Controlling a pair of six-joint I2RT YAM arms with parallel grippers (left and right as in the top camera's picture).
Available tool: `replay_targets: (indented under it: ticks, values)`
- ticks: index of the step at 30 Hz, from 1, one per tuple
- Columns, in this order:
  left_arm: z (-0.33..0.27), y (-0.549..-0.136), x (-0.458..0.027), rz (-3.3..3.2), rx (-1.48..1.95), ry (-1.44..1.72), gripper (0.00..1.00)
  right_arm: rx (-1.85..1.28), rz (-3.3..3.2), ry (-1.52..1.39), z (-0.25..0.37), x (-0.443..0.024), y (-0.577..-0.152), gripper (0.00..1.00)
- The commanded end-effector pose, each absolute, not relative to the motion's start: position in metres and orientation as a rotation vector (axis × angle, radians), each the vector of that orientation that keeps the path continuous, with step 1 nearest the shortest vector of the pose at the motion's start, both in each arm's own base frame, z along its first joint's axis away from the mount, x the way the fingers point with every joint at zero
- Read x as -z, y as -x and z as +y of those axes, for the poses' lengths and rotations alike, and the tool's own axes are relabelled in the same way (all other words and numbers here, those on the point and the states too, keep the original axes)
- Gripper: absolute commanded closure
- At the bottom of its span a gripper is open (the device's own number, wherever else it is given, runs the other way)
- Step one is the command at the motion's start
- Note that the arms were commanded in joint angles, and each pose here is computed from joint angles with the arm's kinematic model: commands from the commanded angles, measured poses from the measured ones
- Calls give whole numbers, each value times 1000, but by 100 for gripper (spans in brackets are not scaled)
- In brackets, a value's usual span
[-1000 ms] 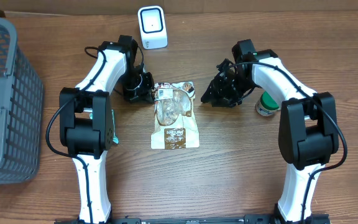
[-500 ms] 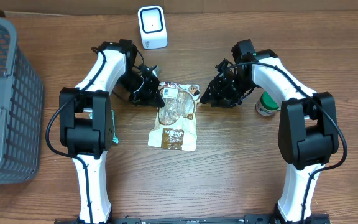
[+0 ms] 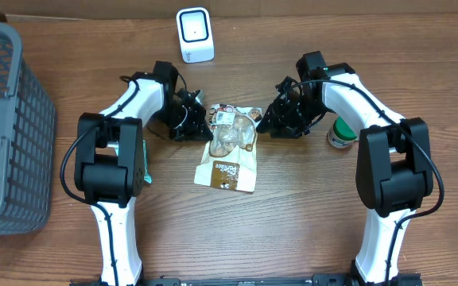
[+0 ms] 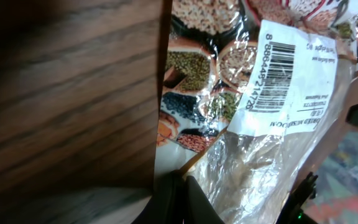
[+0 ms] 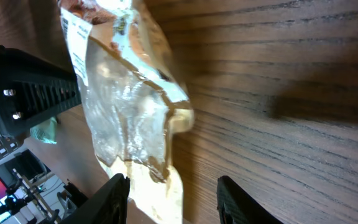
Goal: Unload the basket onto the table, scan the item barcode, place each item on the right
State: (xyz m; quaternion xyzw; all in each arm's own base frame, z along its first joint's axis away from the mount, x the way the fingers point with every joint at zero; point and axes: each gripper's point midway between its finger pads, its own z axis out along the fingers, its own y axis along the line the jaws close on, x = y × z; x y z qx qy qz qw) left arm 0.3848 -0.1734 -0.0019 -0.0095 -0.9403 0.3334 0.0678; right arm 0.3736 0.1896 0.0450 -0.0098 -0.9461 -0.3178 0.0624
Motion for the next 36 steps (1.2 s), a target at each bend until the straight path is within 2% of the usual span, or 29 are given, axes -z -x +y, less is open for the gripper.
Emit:
replay_targets:
  ticks: [1,9,19,21,26,31,36]
  values:
    - [-167,-361,39,-2795,-821,-71,96,952,-2843,11,192,-37,-367,54]
    - [-167,-361,39,-2793,-820,-78,96,948,-2806,18,196,-13,-347,40]
    - [-167,-361,39,-2794,-820,-77,96,1161,-2756,2,246,0,-337,39]
    - [-167,-361,39,-2794,-820,-77,96,1170,-2751,33,257,2,-336,41]
    - [-167,-361,39,-2792,-818,-78,96,1207,-2752,21,274,0,-336,61]
    - [-167,-360,39,-2791,-816,-78,96,1244,-2740,49,266,-3,-343,68]
    - [-167,-360,39,-2791,-816,-79,96,1264,-2730,86,247,-5,-349,69]
